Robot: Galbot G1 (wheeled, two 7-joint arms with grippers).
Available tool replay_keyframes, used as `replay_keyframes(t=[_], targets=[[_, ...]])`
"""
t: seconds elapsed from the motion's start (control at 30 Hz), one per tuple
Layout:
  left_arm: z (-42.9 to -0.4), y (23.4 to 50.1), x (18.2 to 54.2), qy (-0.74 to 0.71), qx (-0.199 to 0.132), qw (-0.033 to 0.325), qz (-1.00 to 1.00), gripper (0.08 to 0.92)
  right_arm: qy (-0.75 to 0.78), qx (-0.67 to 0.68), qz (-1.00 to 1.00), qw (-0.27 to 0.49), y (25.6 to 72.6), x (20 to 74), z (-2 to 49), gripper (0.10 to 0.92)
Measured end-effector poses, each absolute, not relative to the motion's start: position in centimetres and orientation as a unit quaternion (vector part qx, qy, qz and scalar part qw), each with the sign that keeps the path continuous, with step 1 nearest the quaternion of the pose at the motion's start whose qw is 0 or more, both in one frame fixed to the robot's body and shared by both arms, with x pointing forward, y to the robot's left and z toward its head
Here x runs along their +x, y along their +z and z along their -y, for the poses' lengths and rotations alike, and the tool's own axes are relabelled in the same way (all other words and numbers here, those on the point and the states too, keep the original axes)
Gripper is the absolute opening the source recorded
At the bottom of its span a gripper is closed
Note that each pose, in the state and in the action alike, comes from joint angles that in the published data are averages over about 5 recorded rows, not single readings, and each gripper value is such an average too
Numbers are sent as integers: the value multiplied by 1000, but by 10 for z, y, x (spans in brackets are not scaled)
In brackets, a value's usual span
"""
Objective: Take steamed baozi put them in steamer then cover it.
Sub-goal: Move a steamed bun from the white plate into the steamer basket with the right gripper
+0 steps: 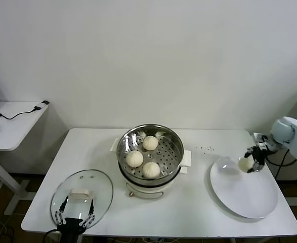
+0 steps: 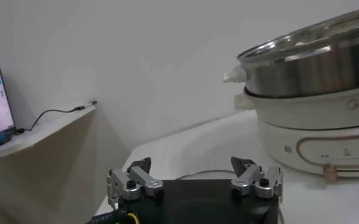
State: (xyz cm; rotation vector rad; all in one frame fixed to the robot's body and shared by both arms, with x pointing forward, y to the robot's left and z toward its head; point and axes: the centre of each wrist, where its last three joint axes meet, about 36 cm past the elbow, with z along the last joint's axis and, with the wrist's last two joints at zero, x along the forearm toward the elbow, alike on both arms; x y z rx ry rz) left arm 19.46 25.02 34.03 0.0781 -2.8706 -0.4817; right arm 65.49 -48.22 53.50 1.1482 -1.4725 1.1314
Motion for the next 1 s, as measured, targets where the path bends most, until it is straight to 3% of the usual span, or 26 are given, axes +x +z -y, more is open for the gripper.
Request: replay_keyframes(t=[0.5, 0.73, 1.0], targets=[[-237, 345, 203, -149, 7, 93, 984, 823, 450, 513, 621, 384, 676, 723, 318, 704], [-232, 347, 208, -145, 0, 85, 986, 823, 462, 536, 593, 385, 692, 725, 244, 704], [-235, 347, 208, -141, 0, 82, 987, 823, 481, 552, 557, 392, 679, 716, 178, 706]])
